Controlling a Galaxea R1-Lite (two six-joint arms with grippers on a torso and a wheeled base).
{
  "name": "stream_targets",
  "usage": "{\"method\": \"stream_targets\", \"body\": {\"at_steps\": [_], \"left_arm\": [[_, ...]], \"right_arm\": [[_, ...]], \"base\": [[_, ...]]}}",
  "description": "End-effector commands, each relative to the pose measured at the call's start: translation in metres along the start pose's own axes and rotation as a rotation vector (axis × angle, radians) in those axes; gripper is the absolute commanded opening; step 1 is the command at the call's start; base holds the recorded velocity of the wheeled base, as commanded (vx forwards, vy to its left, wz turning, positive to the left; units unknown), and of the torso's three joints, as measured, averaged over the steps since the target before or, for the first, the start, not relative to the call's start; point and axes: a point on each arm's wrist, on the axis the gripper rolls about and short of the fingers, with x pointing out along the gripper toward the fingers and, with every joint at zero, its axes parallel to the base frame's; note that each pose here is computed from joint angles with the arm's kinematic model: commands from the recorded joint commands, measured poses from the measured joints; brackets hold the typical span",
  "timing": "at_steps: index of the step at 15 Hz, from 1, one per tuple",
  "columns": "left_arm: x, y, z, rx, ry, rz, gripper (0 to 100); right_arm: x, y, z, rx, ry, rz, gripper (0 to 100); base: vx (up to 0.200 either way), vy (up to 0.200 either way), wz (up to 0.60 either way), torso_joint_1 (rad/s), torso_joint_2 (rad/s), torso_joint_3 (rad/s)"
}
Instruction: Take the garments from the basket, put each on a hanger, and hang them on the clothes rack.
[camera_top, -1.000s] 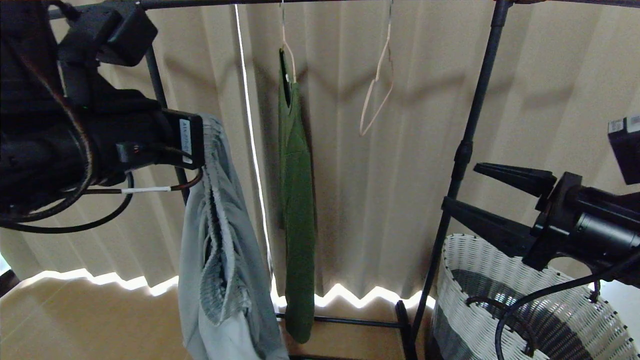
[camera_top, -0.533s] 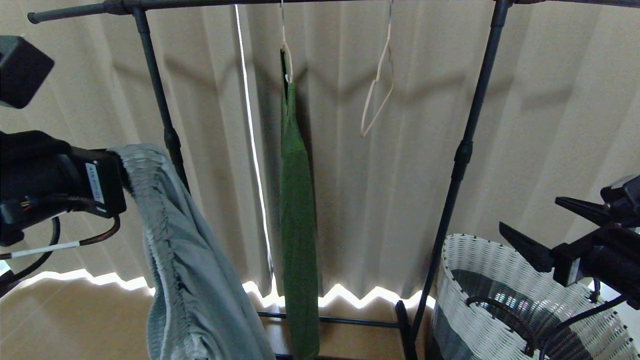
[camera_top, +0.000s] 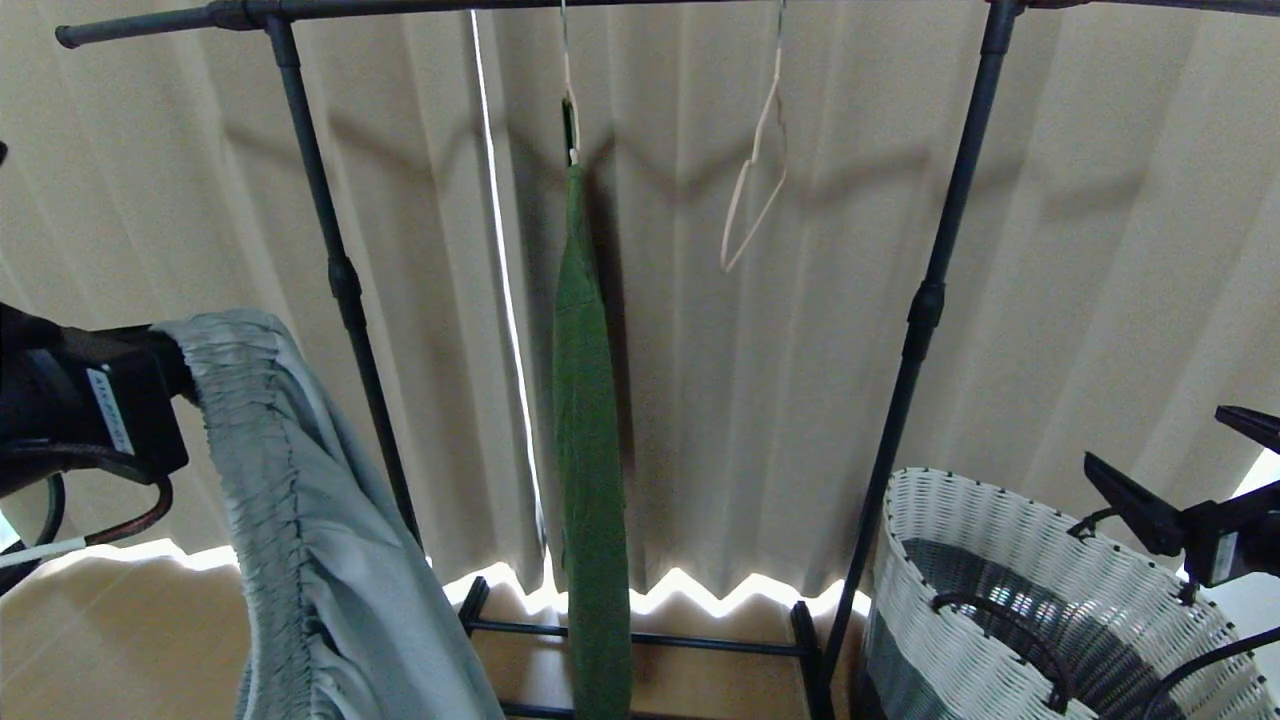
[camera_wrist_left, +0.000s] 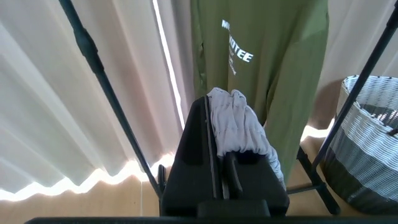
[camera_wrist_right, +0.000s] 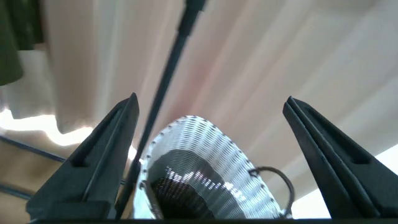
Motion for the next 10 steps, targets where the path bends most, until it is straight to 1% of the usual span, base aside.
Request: {"method": "stream_targets", "body": {"at_steps": [1, 3, 5, 6, 7, 10], "left_arm": [[-0.0033, 0.0, -0.0028, 0.001, 0.0, -0.002, 0], [-0.0025, -0.0001, -0.005, 0.005, 0.008, -0.001, 0], [-0.0021, -0.0006, -0.0101, 0.013, 0.025, -0.002, 0], [-0.0024, -0.0005, -0.0104, 0.013, 0.025, -0.002, 0], [-0.0021, -0.0006, -0.0101, 0.013, 0.025, -0.002, 0], [-0.0023, -0.0003, -0.011, 0.015, 0.028, 0.001, 0]], "right_arm": [[-0.0023, -0.0015, 0.0002, 0.0, -0.005, -0.01, 100], [-0.002, -0.0023, 0.0024, 0.0, -0.014, -0.013, 100], [-0.0019, -0.0019, 0.0014, 0.0, -0.009, -0.012, 100], [-0.0019, -0.0019, 0.0014, 0.002, -0.009, -0.012, 100], [-0.0019, -0.0019, 0.0014, 0.002, -0.009, -0.012, 100], [-0.0014, -0.0027, 0.0034, 0.008, -0.017, -0.014, 100]], "base": [[0.0, 0.0, 0.0, 0.0, 0.0, 0.0], [0.0, 0.0, 0.0, 0.011, -0.06, -0.033], [0.0, 0.0, 0.0, 0.085, -0.3, -0.222], [0.0, 0.0, 0.0, 0.036, -0.12, -0.266], [0.0, 0.0, 0.0, 0.11, -0.33, -0.29], [0.0, 0.0, 0.0, 0.177, -0.56, -0.294]]}}
